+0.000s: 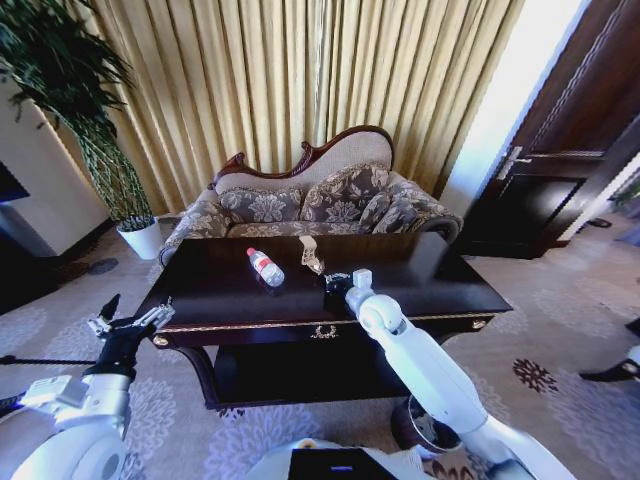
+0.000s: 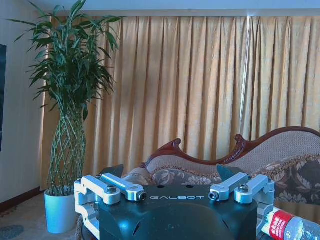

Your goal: Move to the front of the table and place the trash on the table into the trash bin.

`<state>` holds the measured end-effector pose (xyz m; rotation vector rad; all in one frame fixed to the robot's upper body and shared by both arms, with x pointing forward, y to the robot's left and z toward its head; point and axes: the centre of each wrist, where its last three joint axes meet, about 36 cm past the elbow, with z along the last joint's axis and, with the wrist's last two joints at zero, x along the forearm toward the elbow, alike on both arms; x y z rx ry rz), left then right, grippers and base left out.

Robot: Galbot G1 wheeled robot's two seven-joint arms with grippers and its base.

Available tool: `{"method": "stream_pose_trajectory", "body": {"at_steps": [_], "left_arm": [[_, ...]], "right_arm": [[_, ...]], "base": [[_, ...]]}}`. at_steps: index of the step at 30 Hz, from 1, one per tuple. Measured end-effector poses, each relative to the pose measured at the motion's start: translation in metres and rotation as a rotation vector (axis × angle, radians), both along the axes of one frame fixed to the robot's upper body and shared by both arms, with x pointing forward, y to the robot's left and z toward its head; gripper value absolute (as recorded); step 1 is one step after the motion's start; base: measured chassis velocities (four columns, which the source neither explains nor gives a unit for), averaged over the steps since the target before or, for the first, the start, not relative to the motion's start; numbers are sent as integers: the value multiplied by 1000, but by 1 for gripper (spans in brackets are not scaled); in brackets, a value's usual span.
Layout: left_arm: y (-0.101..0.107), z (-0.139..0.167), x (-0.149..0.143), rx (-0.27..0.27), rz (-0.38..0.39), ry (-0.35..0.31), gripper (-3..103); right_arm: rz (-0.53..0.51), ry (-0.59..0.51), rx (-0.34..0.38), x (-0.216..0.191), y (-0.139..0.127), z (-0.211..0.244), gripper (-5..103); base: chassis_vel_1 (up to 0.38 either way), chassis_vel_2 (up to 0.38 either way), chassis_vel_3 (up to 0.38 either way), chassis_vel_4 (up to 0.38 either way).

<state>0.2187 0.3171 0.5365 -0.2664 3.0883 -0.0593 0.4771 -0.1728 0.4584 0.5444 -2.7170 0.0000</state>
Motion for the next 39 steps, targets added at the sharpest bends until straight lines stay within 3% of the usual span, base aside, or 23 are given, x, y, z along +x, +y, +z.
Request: {"method": "stream_pose_trajectory", "body": {"at_steps": [7, 9, 12, 13, 16, 19, 21, 26, 28, 34, 39], "left_arm": [[0, 0, 0, -1, 0, 0, 100], [0, 0, 0, -1, -1, -1, 100], [0, 0, 0, -1, -2, -1, 100], [0, 0, 0, -1, -2, -1, 100], [0, 0, 0, -1, -2, -1, 100], [0, 0, 1, -2, -3, -2, 100], [0, 0, 1, -2, -3, -3, 100], [1, 1, 1, -13, -7, -7, 100], [1, 2, 1, -14, -7, -8, 100], [1, 3, 4, -18, -10, -12, 100], [2, 4, 4, -18, -6, -11, 100]], "right_arm": [[-9, -6, -6, -3, -7, 5, -3], [-13, -7, -7, -1, -9, 7, 7], [-18, -12, -6, 0, -11, 10, 12], [-20, -16, -5, 1, -11, 11, 22], [-18, -21, -1, 1, -11, 14, 28], [-13, -24, 8, 3, -7, 16, 44], [-13, -24, 11, 4, -7, 16, 44], [-9, -49, 27, 8, -6, 28, 71], [-6, -55, 29, 8, -6, 30, 71], [40, -67, 36, 4, 11, 34, 99], [51, -63, 30, 12, 19, 32, 100]], "base": [[0, 0, 0, 0], [0, 0, 0, 0], [0, 0, 0, 0], [0, 0, 0, 0], [0, 0, 0, 0], [0, 0, 0, 0], [0, 0, 0, 0], [0, 0, 0, 0], [0, 0, 0, 0], [0, 0, 0, 0], [0, 0, 0, 0]]}}
